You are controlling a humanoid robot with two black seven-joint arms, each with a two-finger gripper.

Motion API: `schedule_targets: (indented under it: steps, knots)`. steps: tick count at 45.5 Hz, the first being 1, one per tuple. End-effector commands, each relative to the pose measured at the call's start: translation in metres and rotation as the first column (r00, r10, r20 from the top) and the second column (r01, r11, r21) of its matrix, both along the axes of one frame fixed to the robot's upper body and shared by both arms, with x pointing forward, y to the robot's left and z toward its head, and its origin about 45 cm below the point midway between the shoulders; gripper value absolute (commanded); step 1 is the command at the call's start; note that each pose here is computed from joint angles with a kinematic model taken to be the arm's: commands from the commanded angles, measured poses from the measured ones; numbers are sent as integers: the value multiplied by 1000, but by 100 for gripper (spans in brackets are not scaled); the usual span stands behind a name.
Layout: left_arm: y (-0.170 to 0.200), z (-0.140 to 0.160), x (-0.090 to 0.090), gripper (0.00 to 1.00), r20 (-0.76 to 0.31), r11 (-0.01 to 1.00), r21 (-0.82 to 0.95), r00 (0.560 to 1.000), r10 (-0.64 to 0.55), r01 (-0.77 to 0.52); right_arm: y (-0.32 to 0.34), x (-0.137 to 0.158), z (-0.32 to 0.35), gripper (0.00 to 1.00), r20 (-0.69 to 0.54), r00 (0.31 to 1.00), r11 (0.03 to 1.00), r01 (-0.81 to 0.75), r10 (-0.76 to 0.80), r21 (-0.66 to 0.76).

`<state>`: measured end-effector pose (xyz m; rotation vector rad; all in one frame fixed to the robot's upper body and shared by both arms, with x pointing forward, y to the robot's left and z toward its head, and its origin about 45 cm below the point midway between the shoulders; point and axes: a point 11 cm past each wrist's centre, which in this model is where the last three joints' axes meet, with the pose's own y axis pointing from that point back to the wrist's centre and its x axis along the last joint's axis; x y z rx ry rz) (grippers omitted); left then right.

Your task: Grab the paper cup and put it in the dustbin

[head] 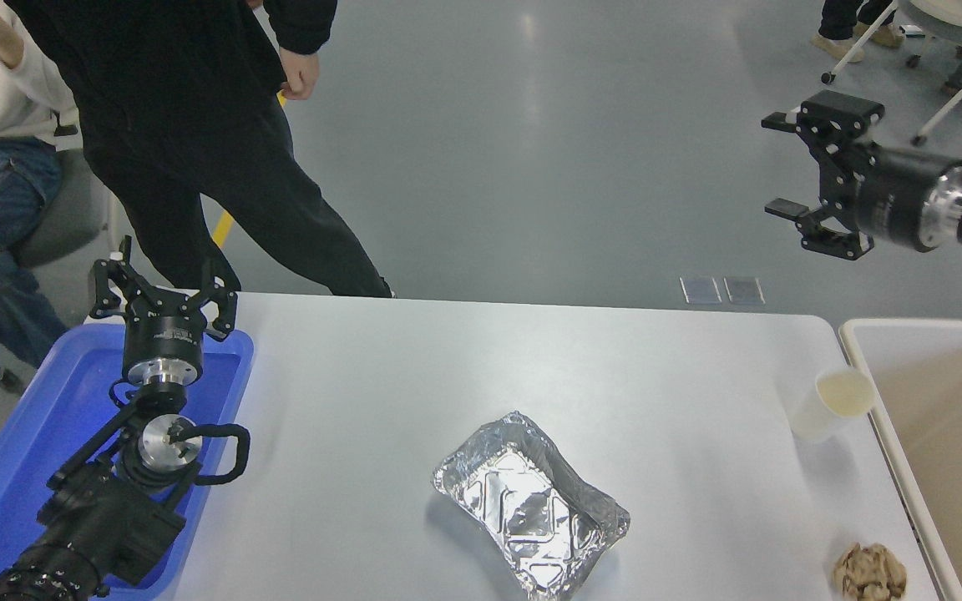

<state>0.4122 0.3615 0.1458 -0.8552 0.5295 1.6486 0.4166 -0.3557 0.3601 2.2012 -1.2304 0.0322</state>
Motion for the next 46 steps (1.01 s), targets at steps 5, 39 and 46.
schedule_targets:
  steps: [5,39,46]
  knots:
    - [0,0,0,99,0,1000,0,1000,0,0,3,-28,34,100,-99,988,923,-147,119,-356]
    - [0,0,0,99,0,1000,0,1000,0,0,-52,-52,-20,100,-511,824,259,-563,245,-784]
    - [0,0,0,99,0,1000,0,1000,0,0,-80,-44,-47,100,-529,829,271,-560,183,-783]
